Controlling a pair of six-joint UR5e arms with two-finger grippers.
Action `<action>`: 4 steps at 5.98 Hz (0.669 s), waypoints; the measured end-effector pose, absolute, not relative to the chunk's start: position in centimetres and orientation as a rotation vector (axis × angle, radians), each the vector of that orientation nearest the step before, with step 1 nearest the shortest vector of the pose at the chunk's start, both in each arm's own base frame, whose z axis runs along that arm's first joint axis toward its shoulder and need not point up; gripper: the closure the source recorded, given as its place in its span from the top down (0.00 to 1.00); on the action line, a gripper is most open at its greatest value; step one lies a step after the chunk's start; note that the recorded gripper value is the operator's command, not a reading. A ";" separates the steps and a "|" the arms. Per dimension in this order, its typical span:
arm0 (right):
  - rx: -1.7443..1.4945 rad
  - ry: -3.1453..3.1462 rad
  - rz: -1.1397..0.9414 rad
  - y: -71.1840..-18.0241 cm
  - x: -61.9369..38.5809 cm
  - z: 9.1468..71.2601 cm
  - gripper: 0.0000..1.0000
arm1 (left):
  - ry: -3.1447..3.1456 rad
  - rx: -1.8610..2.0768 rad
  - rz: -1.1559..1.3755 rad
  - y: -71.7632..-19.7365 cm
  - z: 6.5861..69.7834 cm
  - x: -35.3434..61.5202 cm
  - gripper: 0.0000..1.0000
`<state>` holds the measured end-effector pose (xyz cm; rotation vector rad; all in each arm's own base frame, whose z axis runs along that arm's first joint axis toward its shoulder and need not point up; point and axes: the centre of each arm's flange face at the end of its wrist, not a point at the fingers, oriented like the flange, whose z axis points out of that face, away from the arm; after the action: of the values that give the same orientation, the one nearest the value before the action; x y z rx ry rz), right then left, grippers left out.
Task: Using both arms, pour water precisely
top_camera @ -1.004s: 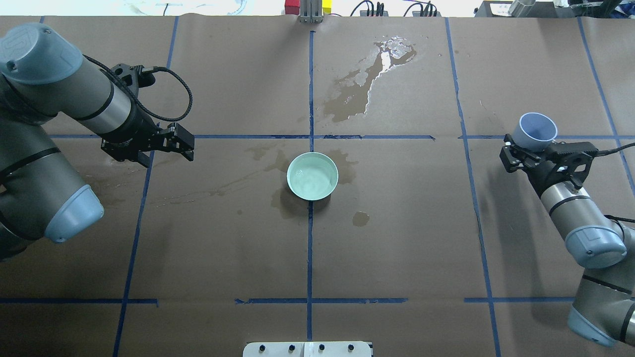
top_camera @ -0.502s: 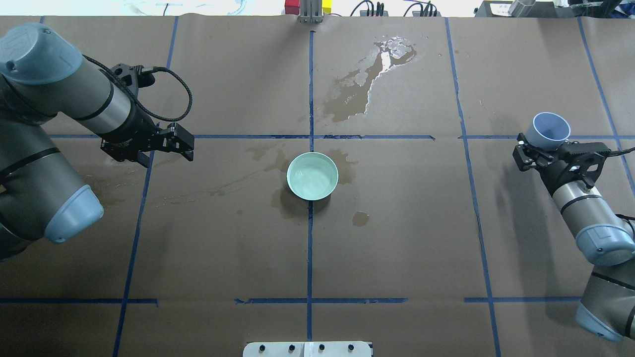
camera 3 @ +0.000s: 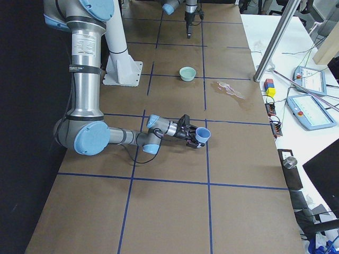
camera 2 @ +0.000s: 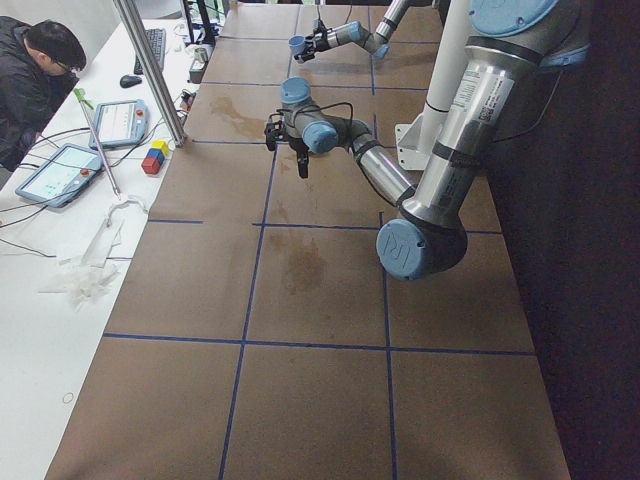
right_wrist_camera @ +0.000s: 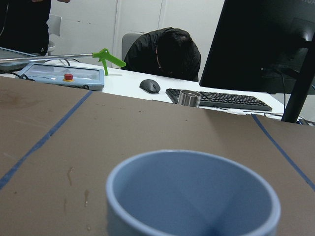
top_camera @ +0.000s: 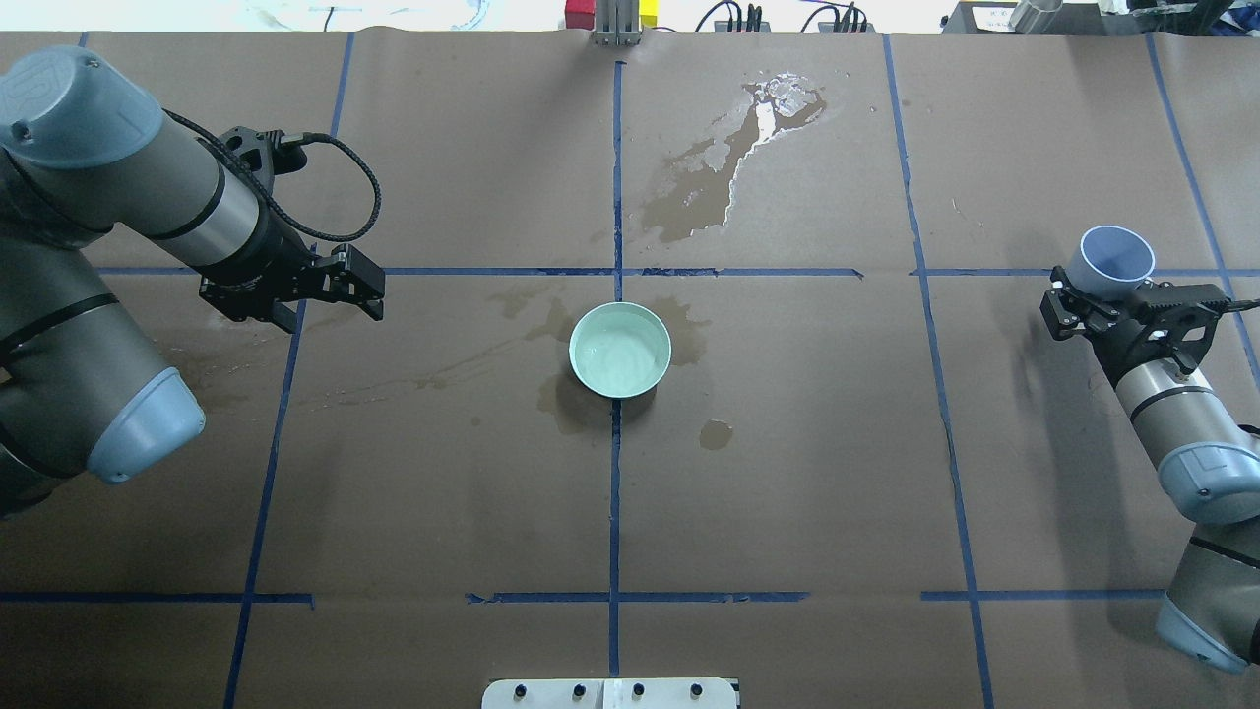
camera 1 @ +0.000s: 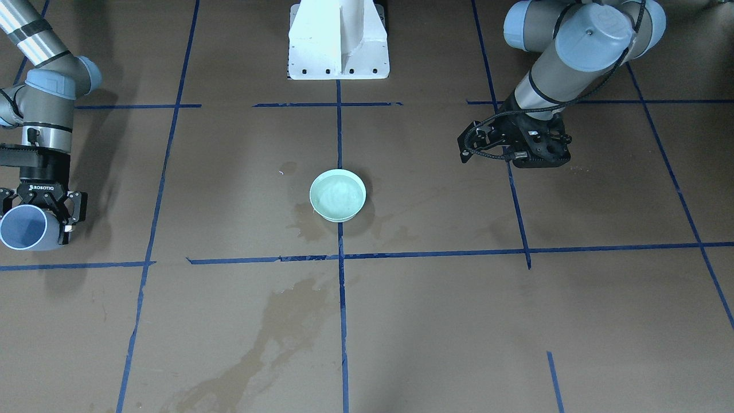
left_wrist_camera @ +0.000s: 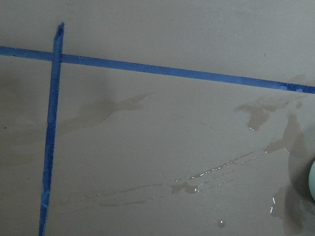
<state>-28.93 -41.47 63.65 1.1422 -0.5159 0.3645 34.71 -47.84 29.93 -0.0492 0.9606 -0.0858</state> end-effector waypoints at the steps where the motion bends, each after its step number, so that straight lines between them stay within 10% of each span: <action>1: 1.145 -0.524 0.365 -41.5 -29.0 63.5 0.99 | 0.960 -0.049 -0.086 -47.8 30.0 34.7 1.00; 4: 1.149 -0.529 0.370 -41.5 -29.1 63.3 0.99 | 0.963 -0.045 -0.086 -47.7 29.8 34.4 1.00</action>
<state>-29.14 -41.53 63.31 1.1490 -0.5293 0.3702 34.43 -47.72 29.83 -0.0454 0.9634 -0.0860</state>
